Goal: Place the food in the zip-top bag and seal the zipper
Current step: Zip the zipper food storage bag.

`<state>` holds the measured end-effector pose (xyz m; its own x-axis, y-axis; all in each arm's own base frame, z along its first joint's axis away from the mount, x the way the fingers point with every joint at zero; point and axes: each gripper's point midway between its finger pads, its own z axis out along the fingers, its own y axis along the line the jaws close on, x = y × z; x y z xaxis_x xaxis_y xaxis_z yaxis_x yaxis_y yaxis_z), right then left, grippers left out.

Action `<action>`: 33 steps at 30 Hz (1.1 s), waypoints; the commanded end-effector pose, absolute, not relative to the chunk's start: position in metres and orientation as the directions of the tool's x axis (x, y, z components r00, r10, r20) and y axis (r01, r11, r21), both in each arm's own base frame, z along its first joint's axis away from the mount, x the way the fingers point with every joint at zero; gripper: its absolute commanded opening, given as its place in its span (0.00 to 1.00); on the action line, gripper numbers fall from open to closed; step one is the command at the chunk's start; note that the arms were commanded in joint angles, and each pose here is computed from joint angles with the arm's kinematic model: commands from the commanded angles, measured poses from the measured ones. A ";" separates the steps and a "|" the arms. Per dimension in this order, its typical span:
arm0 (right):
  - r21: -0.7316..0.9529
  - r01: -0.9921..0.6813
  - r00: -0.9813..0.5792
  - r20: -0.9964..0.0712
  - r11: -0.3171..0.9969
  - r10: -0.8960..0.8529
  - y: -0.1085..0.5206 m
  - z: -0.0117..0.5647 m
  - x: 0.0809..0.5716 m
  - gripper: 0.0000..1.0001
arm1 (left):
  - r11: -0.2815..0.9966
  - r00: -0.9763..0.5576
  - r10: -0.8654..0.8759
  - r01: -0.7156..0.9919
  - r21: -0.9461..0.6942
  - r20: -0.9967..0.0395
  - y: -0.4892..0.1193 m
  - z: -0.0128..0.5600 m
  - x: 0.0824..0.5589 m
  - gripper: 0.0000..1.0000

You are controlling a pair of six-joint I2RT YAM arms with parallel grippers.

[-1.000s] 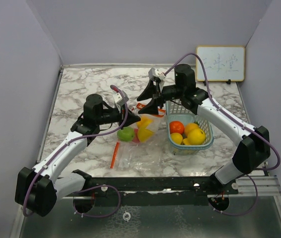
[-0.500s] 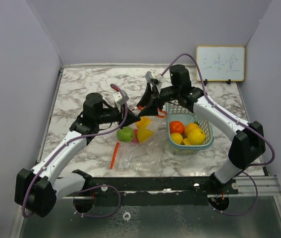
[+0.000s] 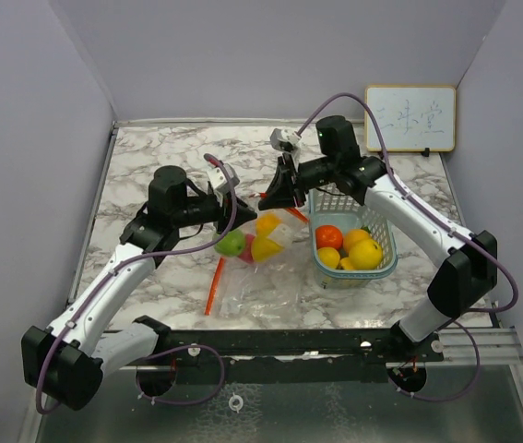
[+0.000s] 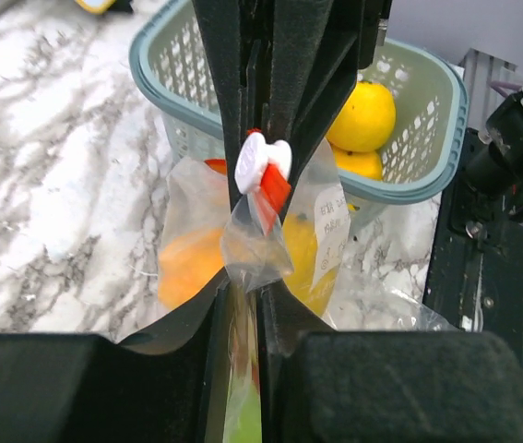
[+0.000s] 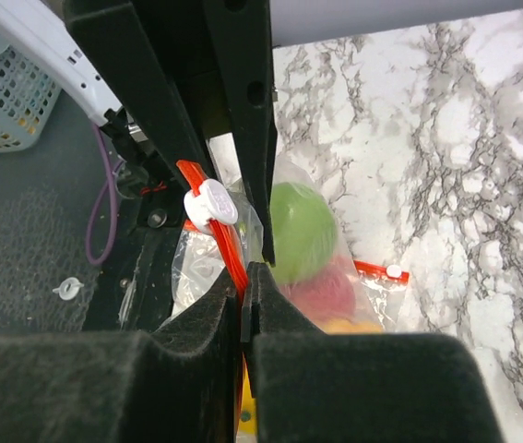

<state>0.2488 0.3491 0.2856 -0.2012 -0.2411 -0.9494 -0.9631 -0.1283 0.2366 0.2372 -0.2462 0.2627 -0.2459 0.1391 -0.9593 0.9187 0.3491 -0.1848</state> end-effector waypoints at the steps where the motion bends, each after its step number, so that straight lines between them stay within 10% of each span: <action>1: 0.231 -0.962 -0.193 -0.952 -0.144 -0.238 0.347 0.308 0.245 0.02 | 0.398 -0.085 0.126 0.917 -0.028 -0.988 -0.237 0.298 0.247 0.20; 18: 0.233 -0.963 -0.194 -0.948 -0.133 -0.253 0.345 0.319 0.244 0.02 | 0.403 0.001 -0.022 0.915 -0.008 -1.000 -0.245 0.351 0.255 0.75; 23: 0.231 -0.963 -0.192 -0.950 -0.139 -0.248 0.345 0.323 0.243 0.02 | 0.363 -0.014 -0.032 0.931 -0.025 -0.999 -0.251 0.344 0.252 0.61; 29: 0.242 -0.961 -0.202 -0.945 -0.136 -0.256 0.344 0.320 0.242 0.02 | 0.337 -0.012 -0.045 0.941 -0.027 -0.999 -0.254 0.341 0.251 0.11; 33: 0.241 -0.963 -0.204 -0.944 -0.120 -0.261 0.345 0.320 0.246 0.02 | 0.328 -0.037 -0.047 0.943 -0.051 -0.998 -0.256 0.337 0.251 0.00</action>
<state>0.2440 0.3431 0.3107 -0.2235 -0.2665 -0.9376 -0.9578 -0.1182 0.2619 0.2507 -0.2538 0.3347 -0.0509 -0.0270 -0.9983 0.9349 0.3502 -0.0571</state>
